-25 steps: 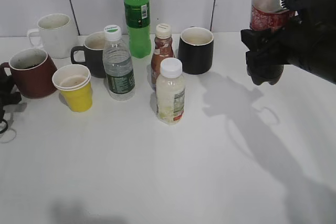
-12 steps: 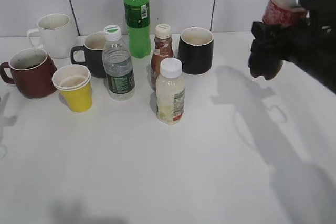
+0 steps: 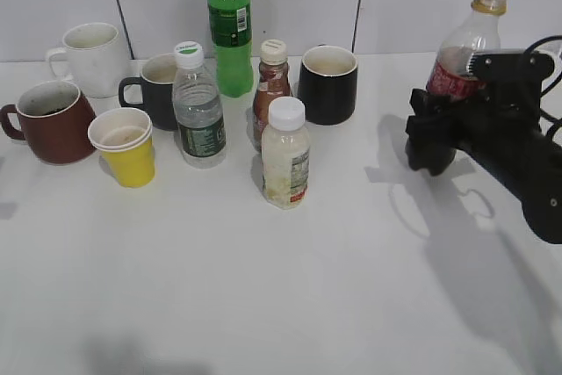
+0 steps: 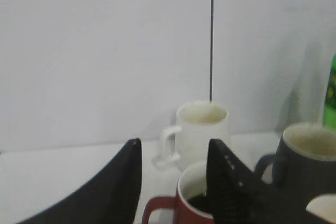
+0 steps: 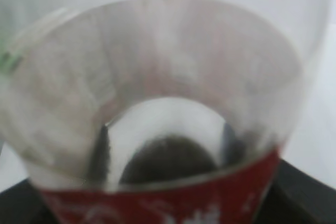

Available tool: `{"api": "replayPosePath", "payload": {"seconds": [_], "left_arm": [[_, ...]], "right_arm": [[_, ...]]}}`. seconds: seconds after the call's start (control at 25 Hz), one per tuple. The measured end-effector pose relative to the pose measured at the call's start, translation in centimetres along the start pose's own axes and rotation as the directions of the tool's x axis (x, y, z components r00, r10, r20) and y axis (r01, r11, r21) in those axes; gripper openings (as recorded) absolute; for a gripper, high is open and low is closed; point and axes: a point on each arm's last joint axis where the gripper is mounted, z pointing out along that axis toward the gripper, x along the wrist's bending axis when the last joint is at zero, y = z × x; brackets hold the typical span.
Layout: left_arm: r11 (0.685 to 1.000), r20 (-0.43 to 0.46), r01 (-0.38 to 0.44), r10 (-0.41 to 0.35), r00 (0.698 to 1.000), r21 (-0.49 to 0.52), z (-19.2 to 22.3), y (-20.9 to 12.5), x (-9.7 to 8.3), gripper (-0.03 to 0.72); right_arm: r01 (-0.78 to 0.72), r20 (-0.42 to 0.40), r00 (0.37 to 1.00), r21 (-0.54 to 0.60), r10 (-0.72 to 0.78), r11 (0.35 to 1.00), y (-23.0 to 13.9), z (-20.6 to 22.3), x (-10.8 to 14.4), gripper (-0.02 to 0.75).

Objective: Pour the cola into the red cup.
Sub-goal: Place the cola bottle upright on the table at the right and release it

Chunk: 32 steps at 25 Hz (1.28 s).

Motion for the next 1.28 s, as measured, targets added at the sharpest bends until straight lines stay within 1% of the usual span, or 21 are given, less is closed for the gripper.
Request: {"api": "replayPosePath", "payload": {"seconds": [0.2, 0.32, 0.52, 0.6, 0.68, 0.8, 0.88, 0.96, 1.0, 1.08, 1.16, 1.2, 1.28], "left_arm": [[1.0, -0.007, 0.003, -0.003, 1.0, -0.02, -0.7, 1.5, -0.2, 0.321], [0.999, -0.008, 0.006, -0.007, 1.0, -0.044, -1.0, 2.2, -0.2, 0.321], [0.999, -0.005, 0.007, -0.008, 1.0, -0.051, -1.1, 2.4, -0.3, 0.321], [0.999, -0.001, 0.006, -0.006, 1.0, -0.049, -1.1, 2.4, -0.3, 0.321], [0.999, 0.007, 0.002, -0.002, 1.0, -0.047, -1.1, 2.3, -0.4, 0.321], [0.999, 0.013, 0.0, 0.0, 1.0, -0.043, -1.1, 2.3, -0.5, 0.32], [0.999, 0.014, 0.001, -0.001, 1.0, -0.043, -1.1, 2.3, -0.5, 0.321], [0.999, 0.021, 0.024, -0.023, 1.0, -0.037, -1.1, 2.4, -0.6, 0.321], [0.999, 0.026, 0.034, -0.034, 0.999, -0.019, -1.1, 2.6, -0.6, 0.321], [0.999, 0.032, 0.035, -0.035, 0.999, 0.023, -0.7, 3.5, -0.6, 0.321], [0.997, 0.011, 0.043, -0.044, 0.999, 0.065, -0.6, 5.1, -0.5, 0.321], [0.996, -0.006, 0.041, -0.041, 0.999, 0.08, -0.6, 5.9, -0.5, 0.321], [0.993, -0.044, 0.025, -0.02, 0.999, 0.113, -1.1, 8.2, -0.8, 0.321]], "right_arm": [[-0.034, 0.001, 0.999, 0.034, 0.034, 0.999, -1.1, 0.2, 0.0, 0.483], [-0.034, -0.004, 0.999, 0.035, 0.034, 0.999, -1.3, 0.2, 0.0, 0.483], [-0.016, -0.04, 0.999, 0.035, 0.018, 0.999, -1.4, 0.2, 0.3, 0.484], [-0.014, -0.046, 0.999, 0.033, 0.015, 0.999, -1.3, 0.2, 0.4, 0.534], [-0.012, -0.051, 0.999, 0.027, 0.013, 1.0, -1.3, 0.2, 0.4, 0.603], [0.003, -0.055, 0.999, 0.002, -0.003, 1.0, -0.6, 0.1, 0.5, 0.64], [0.023, -0.056, 0.998, -0.031, -0.024, 0.999, 0.5, -0.1, 0.5, 0.644], [0.032, -0.057, 0.998, -0.07, -0.037, 0.997, 2.1, -0.5, 0.6, 0.647], [0.029, -0.059, 0.998, -0.094, -0.035, 0.995, 3.2, -0.8, 0.6, 0.648], [0.029, -0.062, 0.997, -0.107, -0.036, 0.994, 5.8, -1.6, 0.8, 0.648], [0.025, -0.07, 0.997, -0.115, -0.033, 0.993, 9.2, -2.8, 0.9, 0.648], [0.03, -0.079, 0.996, -0.093, -0.038, 0.995, 10.4, -3.4, 1.0, 0.647], [0.052, -0.098, 0.993, -0.083, -0.06, 0.995, 13.5, -5.3, 1.3, 0.638]]}}
